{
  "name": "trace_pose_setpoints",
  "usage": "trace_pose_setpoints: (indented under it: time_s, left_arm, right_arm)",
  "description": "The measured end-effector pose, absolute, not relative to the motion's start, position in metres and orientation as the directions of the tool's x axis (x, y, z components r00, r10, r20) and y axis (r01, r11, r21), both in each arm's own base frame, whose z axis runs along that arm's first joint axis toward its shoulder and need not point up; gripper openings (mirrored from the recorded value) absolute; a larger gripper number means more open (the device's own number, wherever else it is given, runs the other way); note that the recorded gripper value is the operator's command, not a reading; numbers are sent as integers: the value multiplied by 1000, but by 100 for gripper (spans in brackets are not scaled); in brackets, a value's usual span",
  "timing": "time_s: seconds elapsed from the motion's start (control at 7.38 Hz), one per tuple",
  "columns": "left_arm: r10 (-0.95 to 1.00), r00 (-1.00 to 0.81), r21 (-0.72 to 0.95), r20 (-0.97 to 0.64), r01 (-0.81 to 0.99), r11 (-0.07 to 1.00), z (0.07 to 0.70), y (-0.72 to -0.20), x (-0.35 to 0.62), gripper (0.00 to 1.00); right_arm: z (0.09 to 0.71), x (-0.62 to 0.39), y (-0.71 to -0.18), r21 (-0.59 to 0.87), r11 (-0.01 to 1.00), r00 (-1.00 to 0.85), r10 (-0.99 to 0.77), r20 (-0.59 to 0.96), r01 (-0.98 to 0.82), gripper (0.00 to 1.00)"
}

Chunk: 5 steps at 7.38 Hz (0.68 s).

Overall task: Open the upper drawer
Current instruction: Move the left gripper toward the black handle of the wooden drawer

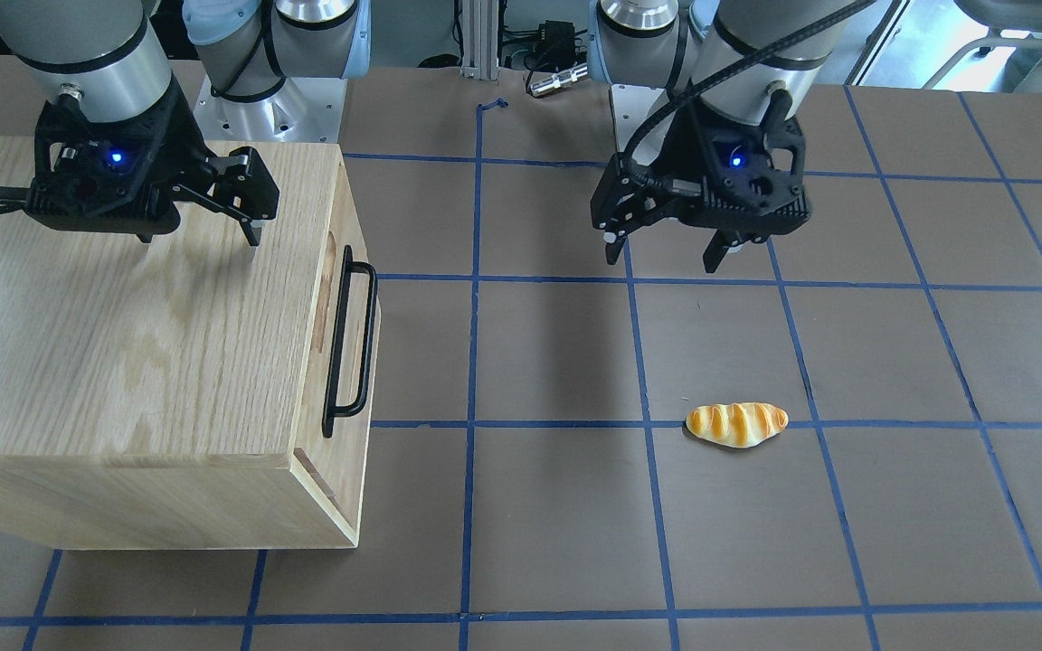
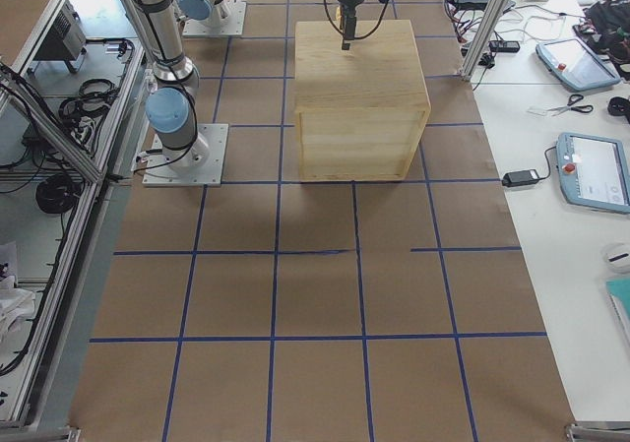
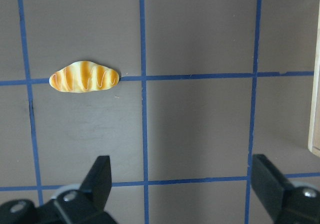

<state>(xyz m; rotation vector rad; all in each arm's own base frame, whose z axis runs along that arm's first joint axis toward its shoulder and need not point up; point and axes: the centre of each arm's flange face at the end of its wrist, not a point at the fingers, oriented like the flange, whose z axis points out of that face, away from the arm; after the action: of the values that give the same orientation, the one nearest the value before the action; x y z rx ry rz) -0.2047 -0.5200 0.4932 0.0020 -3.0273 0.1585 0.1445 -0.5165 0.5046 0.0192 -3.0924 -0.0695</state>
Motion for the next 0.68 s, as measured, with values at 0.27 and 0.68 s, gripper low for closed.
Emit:
trace_pose_setpoints:
  time_s: [0.27,0.68]
  left_arm:
    - [-9,-987,-100,163,-25,995,459,-536,-253,100]
    - [-91,-955,-96,281,-122,988,418,-551,-318,100]
  right_arm:
    - [505,145,-516,45,999,-999,-14,48,-12,100]
    - [505,145,-516,45,999,-999,-15,48,-13,100]
